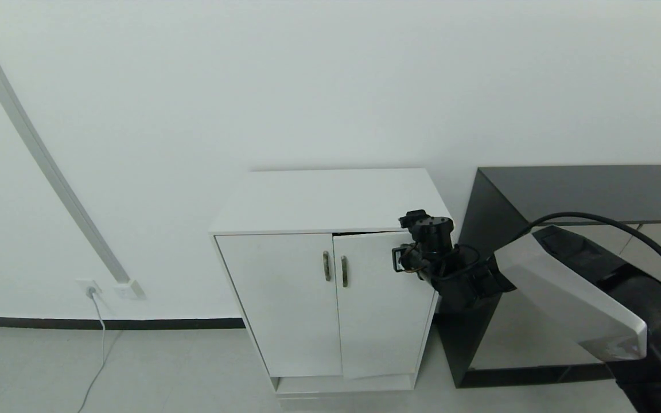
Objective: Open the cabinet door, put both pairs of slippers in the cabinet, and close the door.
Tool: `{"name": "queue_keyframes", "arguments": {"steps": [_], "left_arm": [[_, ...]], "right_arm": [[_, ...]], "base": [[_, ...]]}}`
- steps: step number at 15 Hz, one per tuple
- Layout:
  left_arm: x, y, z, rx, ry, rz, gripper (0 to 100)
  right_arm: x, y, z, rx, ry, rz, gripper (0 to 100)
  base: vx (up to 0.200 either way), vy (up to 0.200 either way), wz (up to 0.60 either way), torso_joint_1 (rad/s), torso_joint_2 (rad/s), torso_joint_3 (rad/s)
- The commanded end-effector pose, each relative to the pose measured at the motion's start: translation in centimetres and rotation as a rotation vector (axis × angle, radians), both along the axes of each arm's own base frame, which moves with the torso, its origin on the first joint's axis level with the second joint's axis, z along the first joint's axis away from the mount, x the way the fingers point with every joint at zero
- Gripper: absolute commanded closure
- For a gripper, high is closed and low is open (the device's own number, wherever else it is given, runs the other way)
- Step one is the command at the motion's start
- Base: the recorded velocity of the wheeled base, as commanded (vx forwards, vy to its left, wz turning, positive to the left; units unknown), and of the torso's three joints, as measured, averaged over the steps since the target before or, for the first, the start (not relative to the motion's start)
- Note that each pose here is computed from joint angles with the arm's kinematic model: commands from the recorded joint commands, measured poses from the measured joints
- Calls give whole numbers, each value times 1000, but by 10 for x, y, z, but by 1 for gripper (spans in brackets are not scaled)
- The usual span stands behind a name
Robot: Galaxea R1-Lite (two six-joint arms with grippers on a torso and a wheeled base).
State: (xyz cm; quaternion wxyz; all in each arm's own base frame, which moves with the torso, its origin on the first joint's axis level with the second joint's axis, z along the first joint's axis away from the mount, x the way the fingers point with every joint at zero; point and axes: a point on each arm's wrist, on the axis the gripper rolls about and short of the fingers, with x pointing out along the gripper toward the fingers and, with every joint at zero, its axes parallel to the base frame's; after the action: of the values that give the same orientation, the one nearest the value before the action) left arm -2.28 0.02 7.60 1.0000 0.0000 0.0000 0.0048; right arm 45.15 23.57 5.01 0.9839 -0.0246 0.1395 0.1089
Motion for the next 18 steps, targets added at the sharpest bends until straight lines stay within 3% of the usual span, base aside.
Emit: {"name": "queue_keyframes", "arguments": {"steps": [1,18], "left_arm": [[0,0,0,0,0,0,100],[0,0,0,0,0,1,100]], "right_arm": [[3,2,0,3,-6,0,100],[-2,1,8,5,2,1,100]], "base": [[0,0,0,0,0,0],[0,0,0,0,0,0]]}}
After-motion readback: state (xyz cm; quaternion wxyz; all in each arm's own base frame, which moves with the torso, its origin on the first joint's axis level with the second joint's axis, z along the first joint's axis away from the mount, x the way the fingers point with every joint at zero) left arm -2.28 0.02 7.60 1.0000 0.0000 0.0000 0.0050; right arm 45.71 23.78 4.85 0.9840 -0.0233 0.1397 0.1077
